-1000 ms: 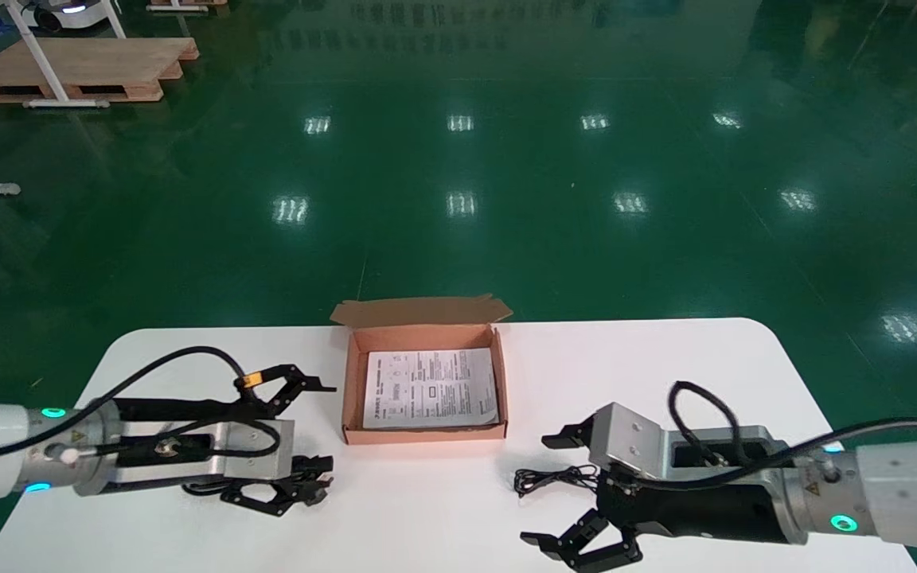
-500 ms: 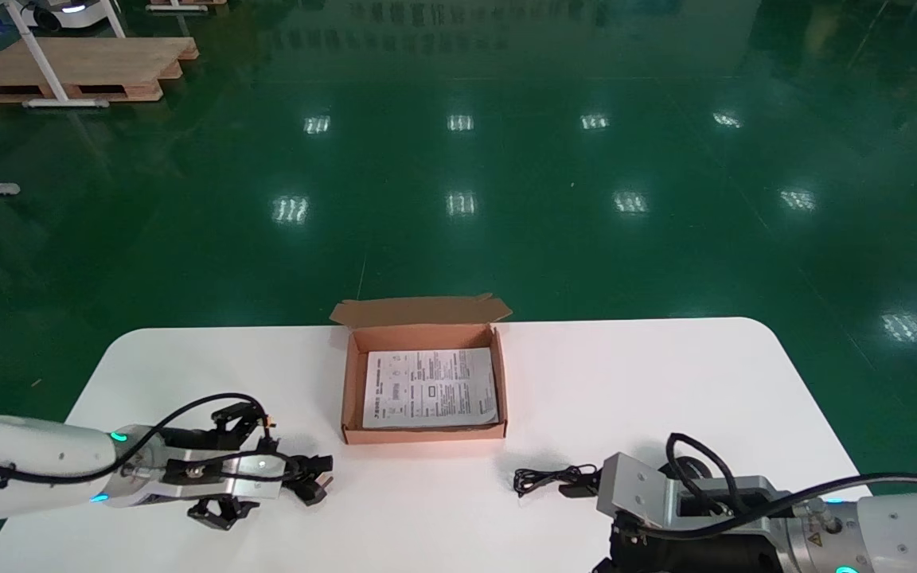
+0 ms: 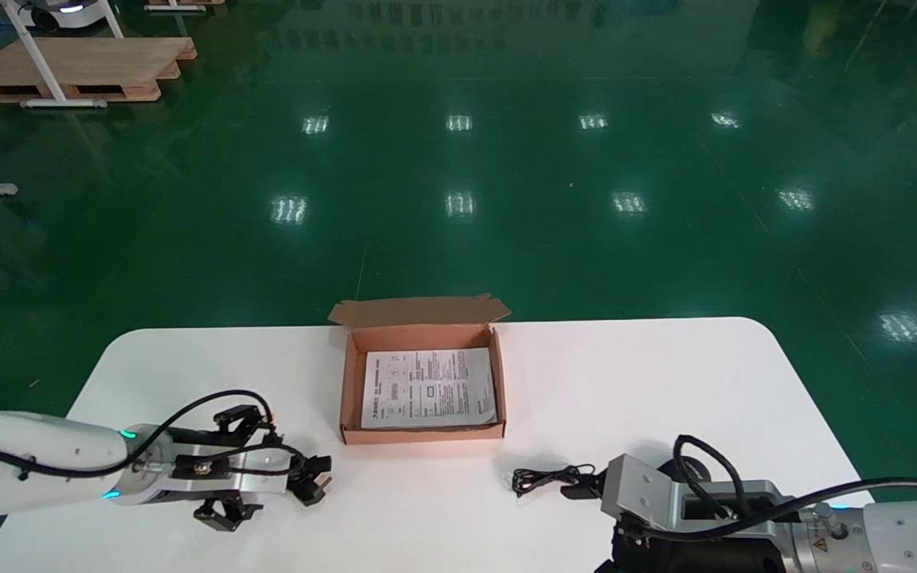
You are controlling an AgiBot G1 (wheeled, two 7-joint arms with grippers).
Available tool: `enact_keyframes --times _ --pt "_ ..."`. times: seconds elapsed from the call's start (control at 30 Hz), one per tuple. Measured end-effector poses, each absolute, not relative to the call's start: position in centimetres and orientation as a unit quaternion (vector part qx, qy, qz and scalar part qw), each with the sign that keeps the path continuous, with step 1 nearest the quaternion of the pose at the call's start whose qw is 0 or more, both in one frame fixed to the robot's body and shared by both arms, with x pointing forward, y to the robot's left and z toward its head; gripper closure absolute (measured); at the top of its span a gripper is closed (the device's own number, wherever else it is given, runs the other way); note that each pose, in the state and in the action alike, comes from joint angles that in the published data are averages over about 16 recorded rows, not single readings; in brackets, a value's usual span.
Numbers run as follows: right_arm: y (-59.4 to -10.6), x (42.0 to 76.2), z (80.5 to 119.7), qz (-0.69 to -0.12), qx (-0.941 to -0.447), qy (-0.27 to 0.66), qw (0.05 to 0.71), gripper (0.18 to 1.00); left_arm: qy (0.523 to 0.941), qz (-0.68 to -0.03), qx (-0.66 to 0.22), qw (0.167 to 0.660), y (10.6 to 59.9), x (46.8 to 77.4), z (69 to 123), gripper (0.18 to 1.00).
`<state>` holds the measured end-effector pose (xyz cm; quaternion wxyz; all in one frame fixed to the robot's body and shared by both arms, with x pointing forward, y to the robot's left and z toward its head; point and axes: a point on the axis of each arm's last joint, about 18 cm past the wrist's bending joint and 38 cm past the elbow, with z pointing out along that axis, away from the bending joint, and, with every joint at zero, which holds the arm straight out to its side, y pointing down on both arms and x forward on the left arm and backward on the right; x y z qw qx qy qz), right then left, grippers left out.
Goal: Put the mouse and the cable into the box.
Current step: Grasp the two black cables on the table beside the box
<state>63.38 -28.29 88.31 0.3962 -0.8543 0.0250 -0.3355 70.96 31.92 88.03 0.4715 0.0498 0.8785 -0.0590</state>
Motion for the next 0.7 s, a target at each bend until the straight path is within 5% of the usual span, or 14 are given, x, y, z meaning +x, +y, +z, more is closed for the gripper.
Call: enact_keyframes --times 0.7 --pt "-25.3 73.0 88.2 -0.412 -0.87 0.001 0.27 0.179 0.879 -0.06 0.052 0.471 31.8 71.0 88.1 0.184"
